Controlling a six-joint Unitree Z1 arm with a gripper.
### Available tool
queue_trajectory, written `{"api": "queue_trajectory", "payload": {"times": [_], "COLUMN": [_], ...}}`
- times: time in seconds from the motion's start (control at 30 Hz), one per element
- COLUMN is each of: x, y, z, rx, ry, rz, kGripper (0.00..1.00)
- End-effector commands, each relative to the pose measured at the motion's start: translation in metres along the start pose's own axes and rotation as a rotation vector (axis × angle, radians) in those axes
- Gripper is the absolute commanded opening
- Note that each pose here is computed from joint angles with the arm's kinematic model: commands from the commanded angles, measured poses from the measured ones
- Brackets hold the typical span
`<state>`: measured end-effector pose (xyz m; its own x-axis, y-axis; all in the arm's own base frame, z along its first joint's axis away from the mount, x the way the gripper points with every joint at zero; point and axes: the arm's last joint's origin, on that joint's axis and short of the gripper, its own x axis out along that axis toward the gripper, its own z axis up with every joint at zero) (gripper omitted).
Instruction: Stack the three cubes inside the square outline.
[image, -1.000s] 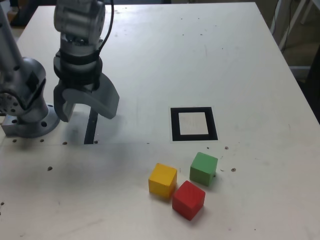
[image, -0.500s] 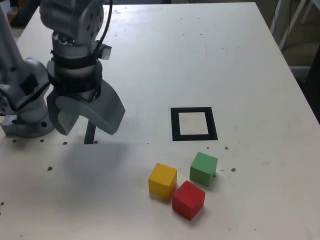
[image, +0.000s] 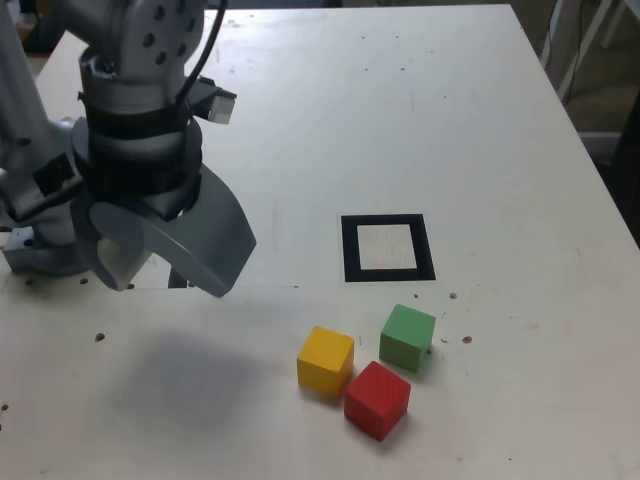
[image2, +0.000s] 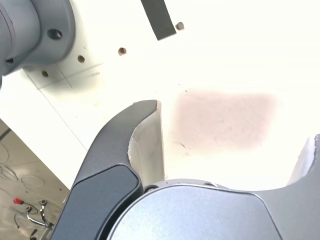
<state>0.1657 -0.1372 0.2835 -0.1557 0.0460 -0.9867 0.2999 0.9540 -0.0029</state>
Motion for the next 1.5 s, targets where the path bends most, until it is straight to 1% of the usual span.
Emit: {"api": "queue_trajectory", "payload": {"times": [0.0, 0.1, 0.23, 0.33, 0.5, 0.67, 0.83, 0.93, 1.03, 1.13, 1.27, 1.4, 1.47], "x": [-0.005, -0.013, -0.022, -0.026, -0.031, -0.033, -0.029, -0.028, -0.028, -0.029, -0.031, -0.034, -0.035], "y": [-0.008, -0.023, -0.044, -0.057, -0.069, -0.077, -0.087, -0.092, -0.099, -0.106, -0.115, -0.122, -0.124], "z": [0.006, 0.016, 0.028, 0.036, 0.047, 0.061, 0.079, 0.087, 0.094, 0.102, 0.117, 0.131, 0.139], "rx": [0.007, 0.011, 0.000, -0.007, -0.028, -0.046, -0.051, -0.056, -0.081, -0.111, -0.141, -0.176, -0.188], "ry": [0.005, 0.009, 0.045, 0.058, 0.036, 0.026, 0.031, 0.035, 0.040, 0.038, 0.015, -0.018, -0.027], "rz": [0.005, 0.017, 0.039, 0.038, 0.022, 0.013, 0.011, 0.003, -0.002, 0.002, 0.004, 0.003, 0.003], "kGripper": [0.98, 0.99, 0.99, 0.99, 0.99, 0.99, 0.99, 0.99, 0.99, 0.99, 0.99, 0.99, 0.99]}}
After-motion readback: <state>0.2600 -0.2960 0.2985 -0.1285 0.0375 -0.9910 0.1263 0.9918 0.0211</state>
